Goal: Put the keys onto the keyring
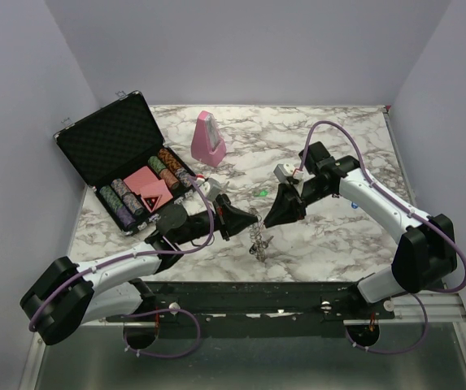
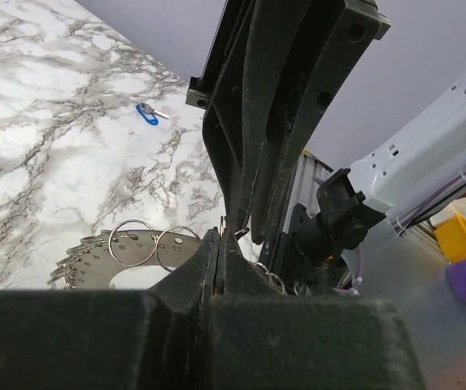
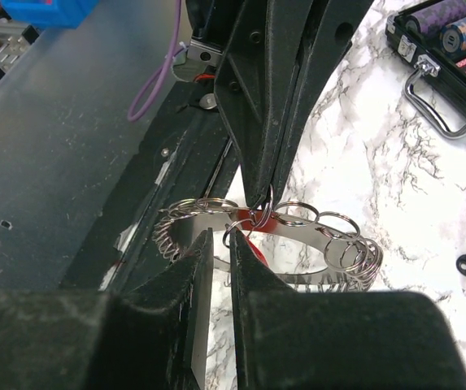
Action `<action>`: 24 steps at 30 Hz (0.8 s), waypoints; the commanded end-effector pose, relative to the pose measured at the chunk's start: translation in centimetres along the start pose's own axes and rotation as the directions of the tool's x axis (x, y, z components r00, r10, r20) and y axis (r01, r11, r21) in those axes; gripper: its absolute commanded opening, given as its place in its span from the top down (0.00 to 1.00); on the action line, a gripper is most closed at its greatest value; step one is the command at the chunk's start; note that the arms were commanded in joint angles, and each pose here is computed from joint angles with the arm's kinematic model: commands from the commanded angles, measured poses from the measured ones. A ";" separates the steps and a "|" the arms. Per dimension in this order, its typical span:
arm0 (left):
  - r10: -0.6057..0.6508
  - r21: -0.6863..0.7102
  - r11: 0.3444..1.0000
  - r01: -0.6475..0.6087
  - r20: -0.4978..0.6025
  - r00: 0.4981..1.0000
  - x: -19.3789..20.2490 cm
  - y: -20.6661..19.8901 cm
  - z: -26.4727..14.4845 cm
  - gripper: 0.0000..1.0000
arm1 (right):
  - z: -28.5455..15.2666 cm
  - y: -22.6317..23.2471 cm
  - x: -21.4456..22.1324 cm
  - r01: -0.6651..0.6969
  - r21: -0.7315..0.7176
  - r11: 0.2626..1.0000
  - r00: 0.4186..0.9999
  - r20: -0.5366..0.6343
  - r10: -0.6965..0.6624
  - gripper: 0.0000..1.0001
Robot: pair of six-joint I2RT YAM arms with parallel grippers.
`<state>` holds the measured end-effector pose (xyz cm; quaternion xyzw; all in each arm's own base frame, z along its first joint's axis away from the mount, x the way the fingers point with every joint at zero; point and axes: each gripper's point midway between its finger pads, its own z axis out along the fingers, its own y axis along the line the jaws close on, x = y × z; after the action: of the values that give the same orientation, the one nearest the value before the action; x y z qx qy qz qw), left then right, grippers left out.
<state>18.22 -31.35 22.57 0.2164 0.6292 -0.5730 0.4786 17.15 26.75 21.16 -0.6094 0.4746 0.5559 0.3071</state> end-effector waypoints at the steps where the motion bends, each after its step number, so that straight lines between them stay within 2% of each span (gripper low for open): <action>1: 0.088 0.036 0.995 -0.090 0.045 0.995 -1.5 -0.7 0.0 1.00 | 0.3 1.0 -0.3 -0.061 -0.027 0.998 0.998 0.018 0.061 0.77; 7: 0.119 0.043 0.992 -0.120 0.020 0.993 -1.0 -0.6 -0.3 1.00 | -0.2 0.7 -0.7 -0.079 -0.009 0.997 0.996 0.031 0.079 0.70; 18: 0.144 0.096 0.985 -0.143 -0.009 0.989 -0.4 -1.3 -0.3 1.00 | -0.6 0.2 -1.0 -0.099 0.009 0.995 0.994 0.048 0.099 0.69; 24: 0.174 0.156 0.974 -0.167 -0.030 0.984 0.0 -2.1 -0.2 1.00 | -0.6 -1.0 -0.5 -0.171 0.043 0.984 0.984 0.051 0.168 0.69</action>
<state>17.19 -31.36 21.95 0.2835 0.6100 -0.5595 0.4843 17.93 26.51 21.40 -0.5678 0.5172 0.5727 0.2865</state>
